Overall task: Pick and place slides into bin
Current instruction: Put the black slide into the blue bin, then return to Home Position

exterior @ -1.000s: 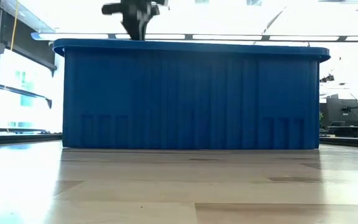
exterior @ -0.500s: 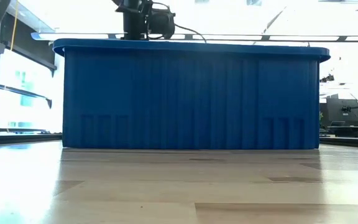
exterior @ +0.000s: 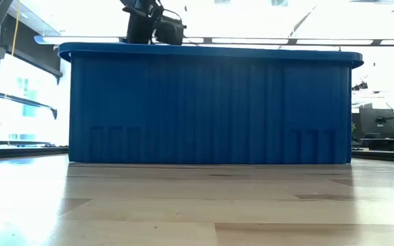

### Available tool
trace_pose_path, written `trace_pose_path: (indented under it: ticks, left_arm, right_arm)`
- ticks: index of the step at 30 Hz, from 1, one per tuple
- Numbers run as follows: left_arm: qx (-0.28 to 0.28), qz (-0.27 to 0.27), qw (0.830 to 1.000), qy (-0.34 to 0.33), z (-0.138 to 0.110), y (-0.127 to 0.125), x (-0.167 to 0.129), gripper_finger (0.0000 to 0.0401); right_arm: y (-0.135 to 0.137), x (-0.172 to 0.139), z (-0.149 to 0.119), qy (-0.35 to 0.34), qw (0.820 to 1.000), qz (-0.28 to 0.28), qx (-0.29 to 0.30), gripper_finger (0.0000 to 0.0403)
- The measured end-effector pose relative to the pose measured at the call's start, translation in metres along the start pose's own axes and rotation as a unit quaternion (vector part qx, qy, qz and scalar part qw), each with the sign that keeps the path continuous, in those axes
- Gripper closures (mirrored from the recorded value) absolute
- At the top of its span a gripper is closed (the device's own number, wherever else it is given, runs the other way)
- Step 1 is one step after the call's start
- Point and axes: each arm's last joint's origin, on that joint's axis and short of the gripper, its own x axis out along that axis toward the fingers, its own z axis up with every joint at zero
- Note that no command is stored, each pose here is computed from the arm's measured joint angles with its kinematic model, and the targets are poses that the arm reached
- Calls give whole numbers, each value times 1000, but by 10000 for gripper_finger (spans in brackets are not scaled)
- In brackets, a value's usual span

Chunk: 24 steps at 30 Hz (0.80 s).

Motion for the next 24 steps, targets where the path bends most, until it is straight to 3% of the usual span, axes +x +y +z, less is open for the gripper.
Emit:
trace_pose_path:
  ticks: [6,9,12,18,21,24]
  left_arm:
    - [-28,-35,998,45,-12,-10,-5,185]
    - [-45,-58,997,31,-8,-19,-11,181]
    - [-51,-73,996,-10,-3,-28,-28,184]
    - [-64,-46,991,-104,6,-42,-86,201]
    - [-67,-42,980,-184,3,-46,-128,208]
    - [-69,-49,957,-276,-8,-53,-173,213]
  right_arm:
    - [0,0,0,0,1000,0,2,263]
    - [0,0,0,0,1000,0,1,263]
    - [-1,0,0,-7,1000,-13,0,263]
    - [-5,-1,2,-42,996,-80,-4,263]
    - [-6,-1,3,-52,994,-101,-6,263]
    - [-5,-1,2,-43,996,-83,-5,263]
